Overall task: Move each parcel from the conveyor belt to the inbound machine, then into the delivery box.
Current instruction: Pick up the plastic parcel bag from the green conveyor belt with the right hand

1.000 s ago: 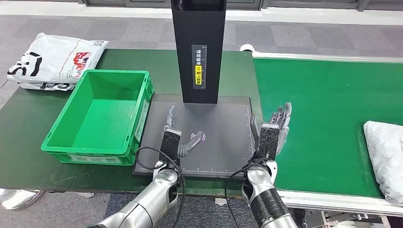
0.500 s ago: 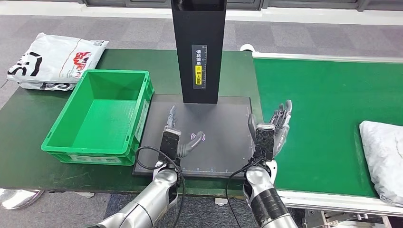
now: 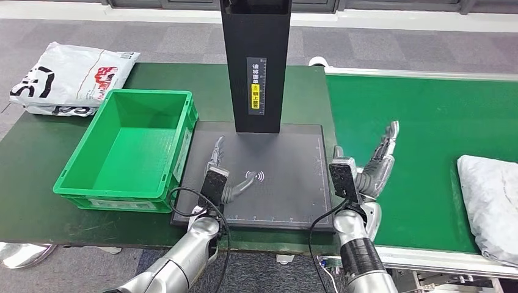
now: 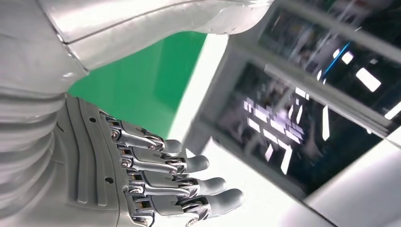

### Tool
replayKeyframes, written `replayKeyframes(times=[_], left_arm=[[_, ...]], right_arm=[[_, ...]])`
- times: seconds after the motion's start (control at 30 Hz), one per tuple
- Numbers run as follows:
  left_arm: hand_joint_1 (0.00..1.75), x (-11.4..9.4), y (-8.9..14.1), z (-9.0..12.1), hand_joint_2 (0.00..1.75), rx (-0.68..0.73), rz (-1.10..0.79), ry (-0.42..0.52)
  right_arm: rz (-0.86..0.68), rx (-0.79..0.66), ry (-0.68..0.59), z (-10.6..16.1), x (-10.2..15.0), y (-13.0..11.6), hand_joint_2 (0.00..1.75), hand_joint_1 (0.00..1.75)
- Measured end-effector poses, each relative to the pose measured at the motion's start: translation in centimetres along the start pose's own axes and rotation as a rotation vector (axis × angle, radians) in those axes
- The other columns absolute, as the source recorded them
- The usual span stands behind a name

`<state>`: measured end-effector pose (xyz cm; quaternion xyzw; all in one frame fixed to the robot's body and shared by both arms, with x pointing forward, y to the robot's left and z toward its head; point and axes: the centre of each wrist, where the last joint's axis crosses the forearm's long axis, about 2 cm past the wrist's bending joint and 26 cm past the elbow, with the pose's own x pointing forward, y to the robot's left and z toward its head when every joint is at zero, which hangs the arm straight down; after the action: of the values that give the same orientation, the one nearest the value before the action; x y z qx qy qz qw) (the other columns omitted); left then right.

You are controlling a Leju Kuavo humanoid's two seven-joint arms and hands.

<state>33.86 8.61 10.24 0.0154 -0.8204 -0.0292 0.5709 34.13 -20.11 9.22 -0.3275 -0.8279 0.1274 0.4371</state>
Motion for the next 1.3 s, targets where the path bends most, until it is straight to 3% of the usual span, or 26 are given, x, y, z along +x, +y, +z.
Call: replayKeyframes(times=[0.2,0.53,0.83,0.93,1.03,1.3], left_arm=[[0.00,-0.6,0.8,0.2,1.75,-0.015,-0.060,-0.009],[0.00,-0.9,1.2,0.3,1.75,-0.015,-0.079,-0.004],[0.00,-1.3,1.4,0.7,1.75,-0.011,-0.104,0.009],[0.00,-1.6,1.5,1.2,1.75,-0.013,-0.106,0.019],[0.00,-1.7,1.5,1.4,1.75,-0.014,-0.107,0.023],[0.00,-1.4,1.1,0.9,1.75,-0.024,-0.103,0.025]], right_arm=[[0.339,0.036,-0.019,-0.1,-3.4,-4.0,1.75,0.00],[0.511,-0.028,0.157,2.0,-6.3,-8.1,1.75,0.00],[0.745,-0.019,0.504,5.9,-10.2,-12.9,1.75,0.00],[0.835,-0.014,0.702,7.9,-11.5,-14.0,1.75,0.00],[0.900,0.005,0.841,9.3,-12.6,-14.4,1.75,0.00],[0.995,0.131,1.003,10.7,-14.8,-13.6,1.75,0.00]])
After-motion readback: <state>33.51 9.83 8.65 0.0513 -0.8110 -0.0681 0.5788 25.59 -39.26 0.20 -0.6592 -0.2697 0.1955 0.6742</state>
